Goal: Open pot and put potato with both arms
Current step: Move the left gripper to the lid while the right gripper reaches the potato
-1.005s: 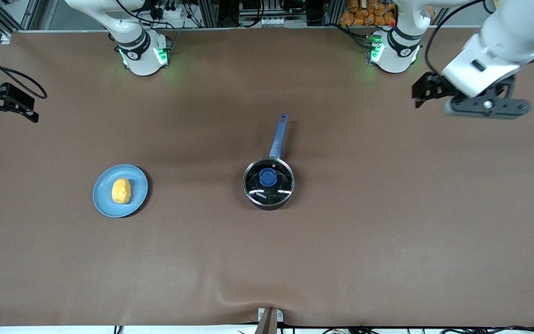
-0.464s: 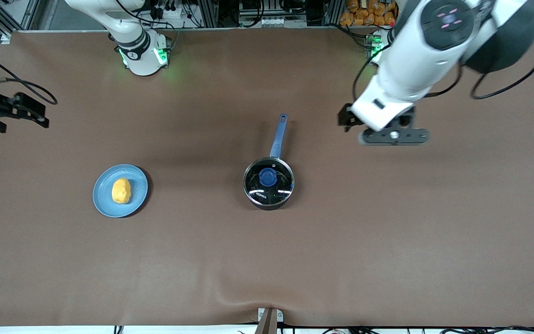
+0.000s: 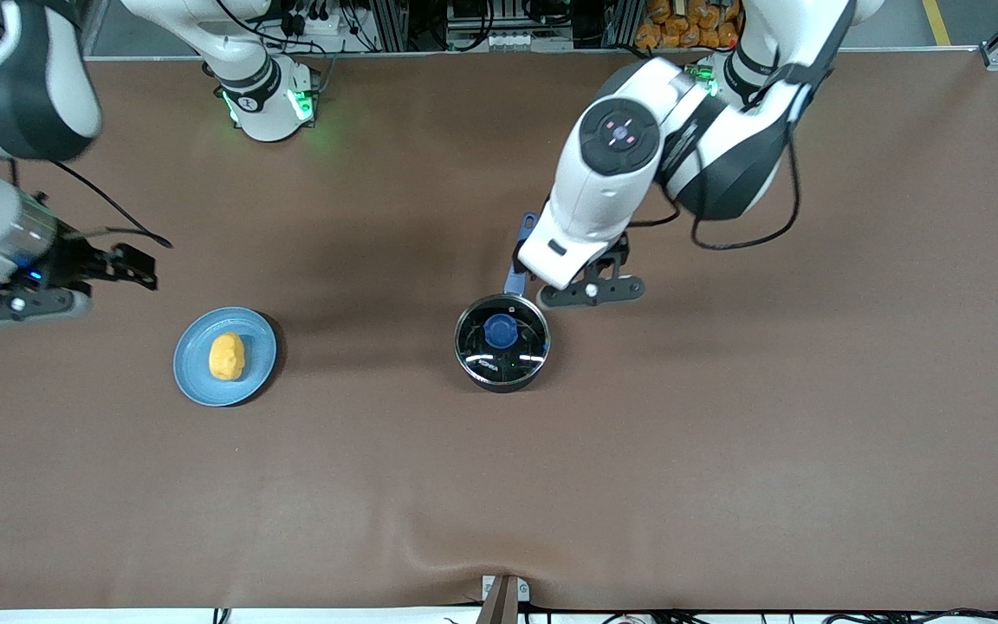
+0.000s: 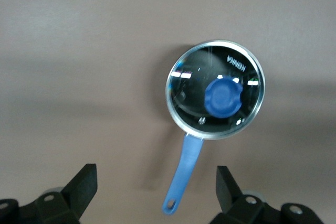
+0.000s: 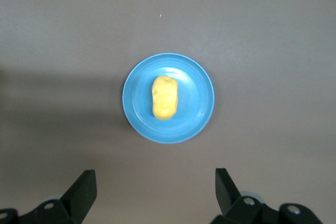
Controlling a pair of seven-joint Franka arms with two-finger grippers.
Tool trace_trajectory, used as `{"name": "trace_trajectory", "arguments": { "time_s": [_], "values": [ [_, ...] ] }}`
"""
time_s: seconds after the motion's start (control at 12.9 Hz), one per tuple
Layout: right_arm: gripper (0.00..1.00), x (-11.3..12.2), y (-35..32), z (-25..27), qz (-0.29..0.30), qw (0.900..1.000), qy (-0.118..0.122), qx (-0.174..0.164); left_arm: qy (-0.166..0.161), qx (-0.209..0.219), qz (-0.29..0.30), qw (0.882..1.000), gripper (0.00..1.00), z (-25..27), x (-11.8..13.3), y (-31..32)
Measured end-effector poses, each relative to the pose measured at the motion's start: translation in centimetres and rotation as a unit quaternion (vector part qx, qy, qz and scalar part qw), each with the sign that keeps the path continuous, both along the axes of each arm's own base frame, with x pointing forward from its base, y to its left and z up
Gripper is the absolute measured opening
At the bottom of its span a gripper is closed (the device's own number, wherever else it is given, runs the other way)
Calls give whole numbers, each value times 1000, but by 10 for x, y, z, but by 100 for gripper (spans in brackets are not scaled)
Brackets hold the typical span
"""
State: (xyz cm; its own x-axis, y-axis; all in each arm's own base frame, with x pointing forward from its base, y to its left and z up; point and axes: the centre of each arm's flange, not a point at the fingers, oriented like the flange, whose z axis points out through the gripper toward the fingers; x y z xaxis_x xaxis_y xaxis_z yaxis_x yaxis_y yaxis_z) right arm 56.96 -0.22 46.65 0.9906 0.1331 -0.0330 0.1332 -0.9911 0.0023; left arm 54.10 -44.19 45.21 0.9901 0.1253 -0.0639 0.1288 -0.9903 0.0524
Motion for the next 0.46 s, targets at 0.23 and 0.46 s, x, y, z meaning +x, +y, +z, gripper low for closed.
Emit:
{"name": "trace_trajectory", "arguments": {
  "time_s": [0.23,0.46],
  "values": [
    [100,-4,1,-83,2,1000,-6,0,-29,9,24,999,100,-39,10,-23],
    [100,-1,2,-151,2,1000,9,0,-57,23,35,998,100,-75,9,-57]
  ]
}}
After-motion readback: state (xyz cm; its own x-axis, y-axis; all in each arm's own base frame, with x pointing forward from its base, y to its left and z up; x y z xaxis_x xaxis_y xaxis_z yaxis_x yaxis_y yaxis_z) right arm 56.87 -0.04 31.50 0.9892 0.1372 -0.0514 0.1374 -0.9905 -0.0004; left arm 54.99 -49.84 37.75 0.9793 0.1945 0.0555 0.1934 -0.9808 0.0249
